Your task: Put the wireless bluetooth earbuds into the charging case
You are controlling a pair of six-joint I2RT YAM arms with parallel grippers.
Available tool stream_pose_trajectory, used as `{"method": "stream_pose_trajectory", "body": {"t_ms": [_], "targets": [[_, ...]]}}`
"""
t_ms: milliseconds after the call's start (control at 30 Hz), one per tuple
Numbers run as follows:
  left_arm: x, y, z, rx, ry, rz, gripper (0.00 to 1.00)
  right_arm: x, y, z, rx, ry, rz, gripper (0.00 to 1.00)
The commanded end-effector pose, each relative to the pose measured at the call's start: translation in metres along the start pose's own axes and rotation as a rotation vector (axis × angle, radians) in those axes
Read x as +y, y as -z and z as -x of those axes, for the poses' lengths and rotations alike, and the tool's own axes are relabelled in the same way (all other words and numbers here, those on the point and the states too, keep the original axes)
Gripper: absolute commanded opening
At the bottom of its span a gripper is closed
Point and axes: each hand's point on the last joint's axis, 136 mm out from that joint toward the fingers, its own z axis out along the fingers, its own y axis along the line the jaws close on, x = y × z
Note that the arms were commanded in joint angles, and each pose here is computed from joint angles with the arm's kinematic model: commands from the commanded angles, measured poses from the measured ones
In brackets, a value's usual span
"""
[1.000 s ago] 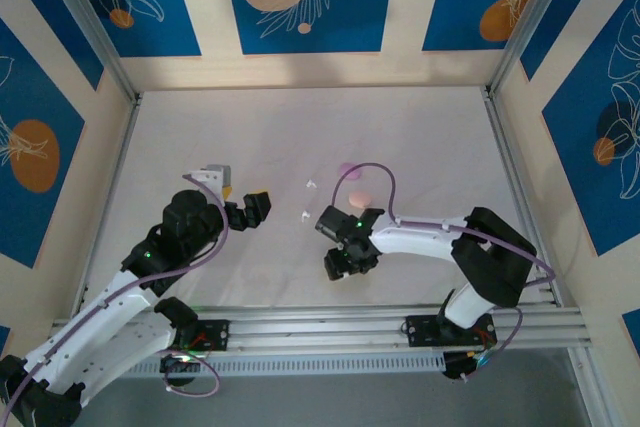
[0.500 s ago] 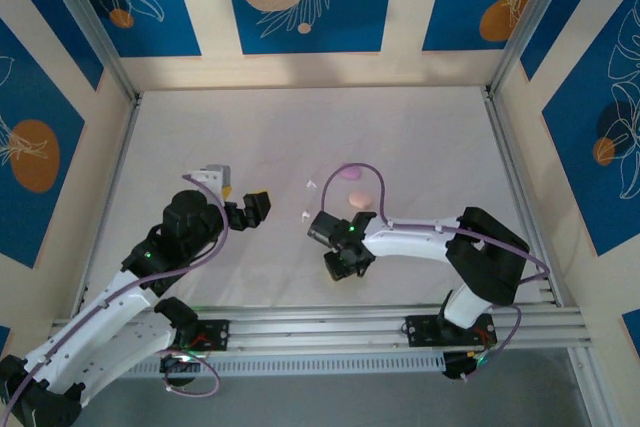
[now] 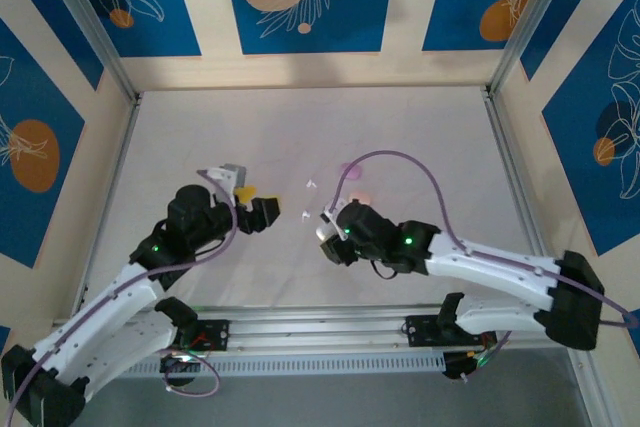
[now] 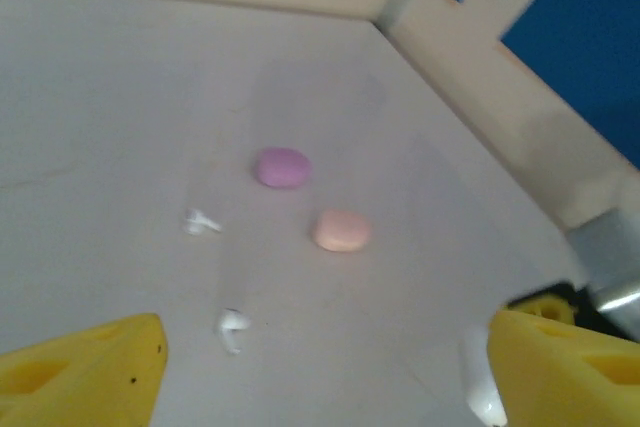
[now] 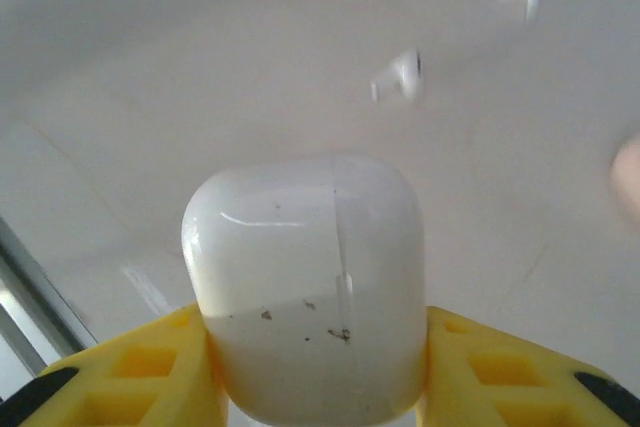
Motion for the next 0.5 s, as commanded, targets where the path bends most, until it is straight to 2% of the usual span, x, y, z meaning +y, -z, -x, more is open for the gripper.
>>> {"method": "stream_pose_trajectory", "body": {"t_ms": [0,167,300,467], "targets": [[-0.053,0.002,0.018,0.008,-0.048,-0.274,0.74,0.002,0.027,0.050,-0.226,0.220,-0.018,0.37],[-0.085,0.002,0.020,0.036,-0.054,-0.448,0.70,0.000,0.044,0.073,-0.319,0.326,-0.045,0.36],[-0.092,0.000,0.017,0.060,-0.052,-0.480,0.68,0.002,0.047,0.080,-0.336,0.329,-0.037,0.36],[-0.098,-0.008,0.006,0.129,-0.054,-0.492,0.61,0.005,0.048,0.086,-0.358,0.332,-0.026,0.36]]}}
